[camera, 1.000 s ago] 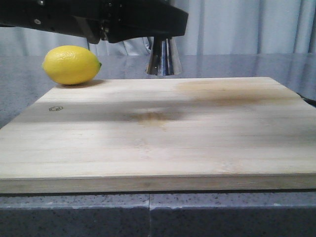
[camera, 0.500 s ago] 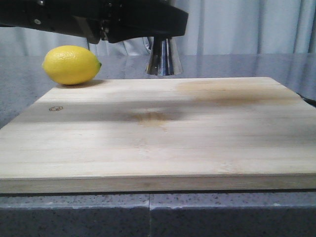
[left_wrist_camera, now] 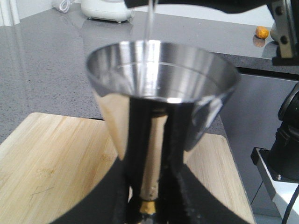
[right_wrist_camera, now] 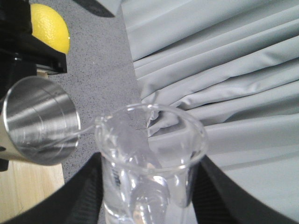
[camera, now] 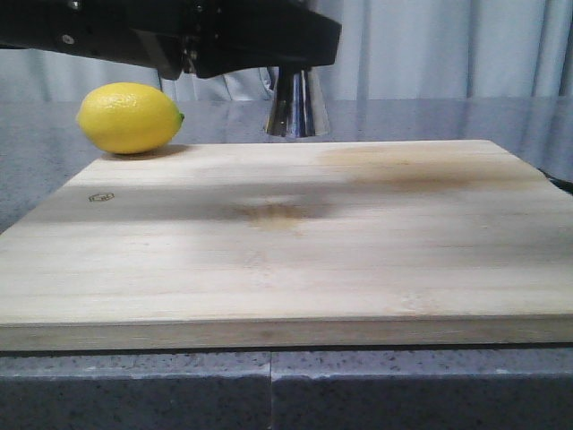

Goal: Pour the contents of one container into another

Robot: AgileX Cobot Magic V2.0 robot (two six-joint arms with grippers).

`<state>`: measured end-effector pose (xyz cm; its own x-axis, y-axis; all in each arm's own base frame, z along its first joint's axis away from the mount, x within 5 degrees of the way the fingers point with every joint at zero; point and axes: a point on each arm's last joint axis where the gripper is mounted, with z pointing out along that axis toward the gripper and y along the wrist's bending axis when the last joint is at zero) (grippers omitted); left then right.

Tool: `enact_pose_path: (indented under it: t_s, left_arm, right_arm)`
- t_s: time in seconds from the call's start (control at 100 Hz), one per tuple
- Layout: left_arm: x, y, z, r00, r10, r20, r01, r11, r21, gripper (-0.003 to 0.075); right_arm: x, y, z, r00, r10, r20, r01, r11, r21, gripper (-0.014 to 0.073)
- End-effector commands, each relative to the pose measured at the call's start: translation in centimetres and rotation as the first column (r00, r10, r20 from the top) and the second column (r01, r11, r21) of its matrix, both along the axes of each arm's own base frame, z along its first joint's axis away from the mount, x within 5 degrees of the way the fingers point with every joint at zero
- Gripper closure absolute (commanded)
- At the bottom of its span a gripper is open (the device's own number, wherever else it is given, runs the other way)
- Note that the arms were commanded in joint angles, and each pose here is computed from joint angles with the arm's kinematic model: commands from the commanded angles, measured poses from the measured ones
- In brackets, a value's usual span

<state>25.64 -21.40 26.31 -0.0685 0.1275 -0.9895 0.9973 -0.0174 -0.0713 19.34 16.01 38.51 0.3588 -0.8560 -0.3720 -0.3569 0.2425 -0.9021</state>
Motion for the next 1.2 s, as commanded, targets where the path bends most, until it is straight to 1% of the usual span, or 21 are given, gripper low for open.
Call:
enact_pose_path:
  t_s: [0.0, 1.19]
  left_arm:
    - [-0.87, 0.29, 3.26, 0.998, -0.052, 0.034, 0.056, 0.988, -0.142, 0.0739]
    - [-0.80, 0.28, 3.18, 0.998, -0.044, 0.035, 0.049, 0.990, -0.133, 0.0739]
  right_arm:
    - [-0.23, 0.04, 1.71, 0.997, 0.030, 0.074, -0.031, 0.999, 0.012, 0.0400]
    - [-0.12, 0.31, 1.67, 0.994, 0.048, 0.101, -0.047, 0.999, -0.019, 0.0400]
